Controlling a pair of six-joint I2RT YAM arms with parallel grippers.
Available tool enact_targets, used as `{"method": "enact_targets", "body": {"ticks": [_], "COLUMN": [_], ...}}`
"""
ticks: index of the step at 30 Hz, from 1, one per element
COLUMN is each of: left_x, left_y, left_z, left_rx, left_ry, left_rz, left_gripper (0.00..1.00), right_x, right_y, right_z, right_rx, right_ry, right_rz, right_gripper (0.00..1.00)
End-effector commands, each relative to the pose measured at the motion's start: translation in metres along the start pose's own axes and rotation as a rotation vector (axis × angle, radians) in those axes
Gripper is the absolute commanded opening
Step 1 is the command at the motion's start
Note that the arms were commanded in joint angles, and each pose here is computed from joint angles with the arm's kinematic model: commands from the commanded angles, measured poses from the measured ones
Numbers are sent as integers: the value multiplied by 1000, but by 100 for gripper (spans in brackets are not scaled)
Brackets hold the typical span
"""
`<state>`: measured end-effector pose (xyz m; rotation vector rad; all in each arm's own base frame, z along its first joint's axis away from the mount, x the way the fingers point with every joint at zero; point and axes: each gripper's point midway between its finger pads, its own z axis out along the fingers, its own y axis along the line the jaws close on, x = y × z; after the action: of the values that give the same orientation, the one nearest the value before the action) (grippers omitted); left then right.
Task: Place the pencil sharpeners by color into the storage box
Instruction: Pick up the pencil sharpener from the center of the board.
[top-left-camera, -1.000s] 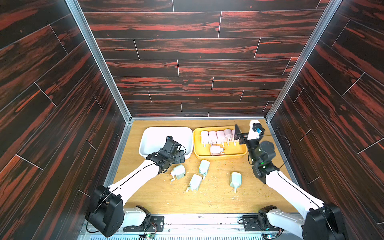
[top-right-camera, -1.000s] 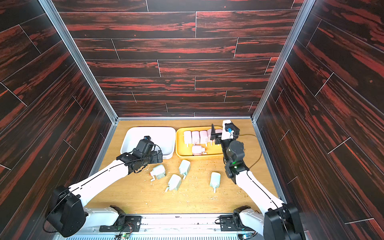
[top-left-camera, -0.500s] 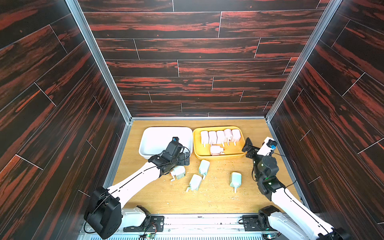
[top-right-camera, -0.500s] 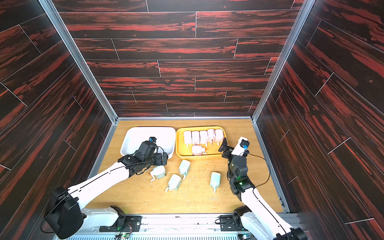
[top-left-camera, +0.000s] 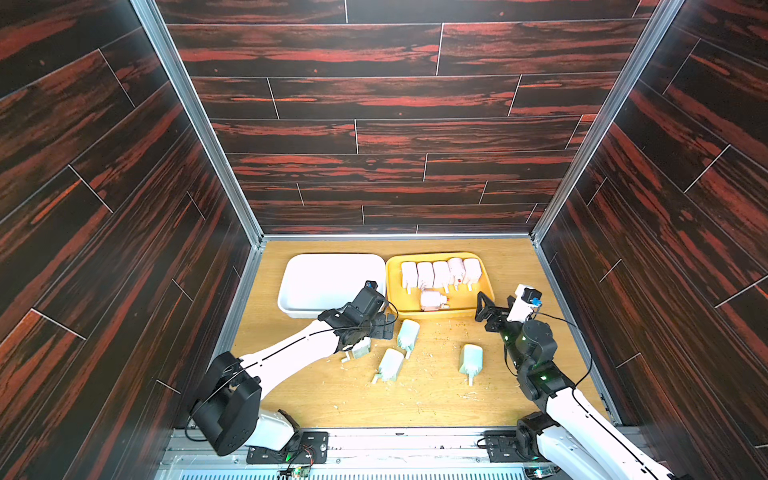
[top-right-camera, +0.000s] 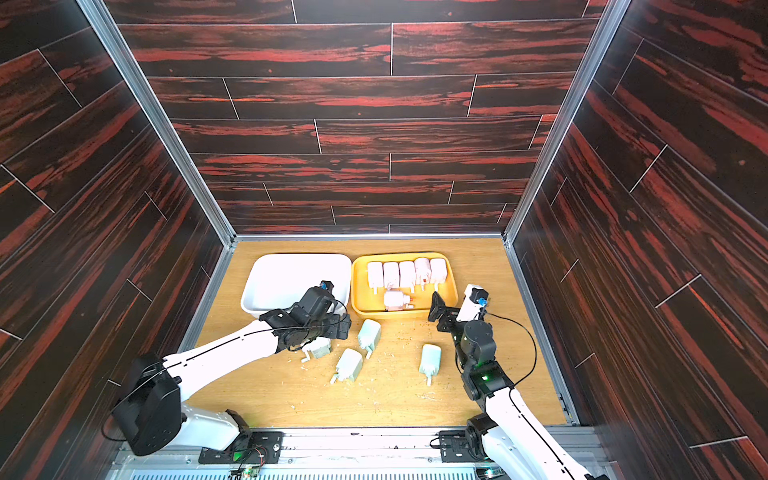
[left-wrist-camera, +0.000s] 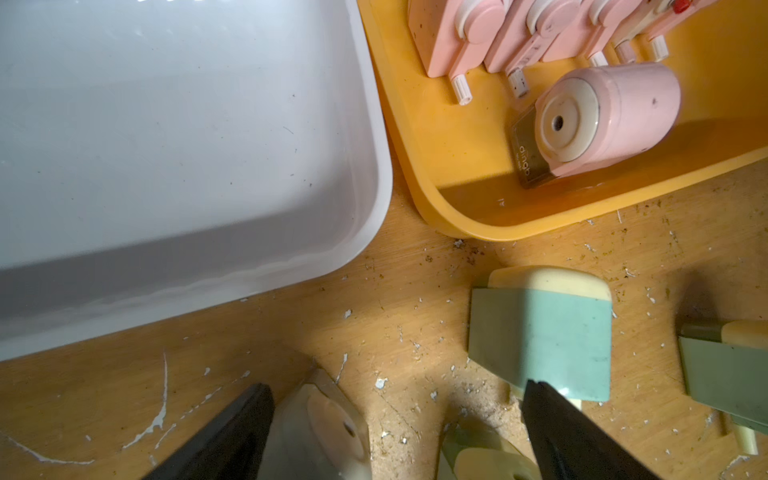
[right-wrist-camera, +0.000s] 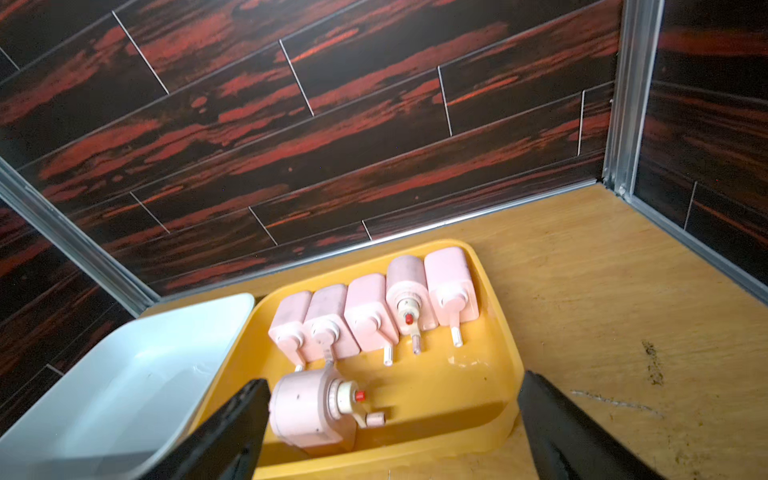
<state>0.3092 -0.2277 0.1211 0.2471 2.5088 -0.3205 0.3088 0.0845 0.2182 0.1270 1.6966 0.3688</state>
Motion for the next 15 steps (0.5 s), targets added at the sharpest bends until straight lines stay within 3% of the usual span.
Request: {"method": "enact_targets", "body": {"ticks": [1, 9, 15], "left_x": [0, 9, 13], "left_y": [-3, -29, -50], "left_z": [1, 15, 20], "left_rx": [-25, -17, -38], "left_ry": [43, 88, 82], "left_rz": [14, 74, 136], "left_gripper": [100, 100, 100], "right_x": [9, 24, 32], "right_y": [7, 21, 16], "right_z": [0, 5, 9], "right_rx": [-41, -129, -95], "right_ry": [29, 89, 126], "right_rz": [-17, -39, -26], "right_gripper": [98, 98, 98]}}
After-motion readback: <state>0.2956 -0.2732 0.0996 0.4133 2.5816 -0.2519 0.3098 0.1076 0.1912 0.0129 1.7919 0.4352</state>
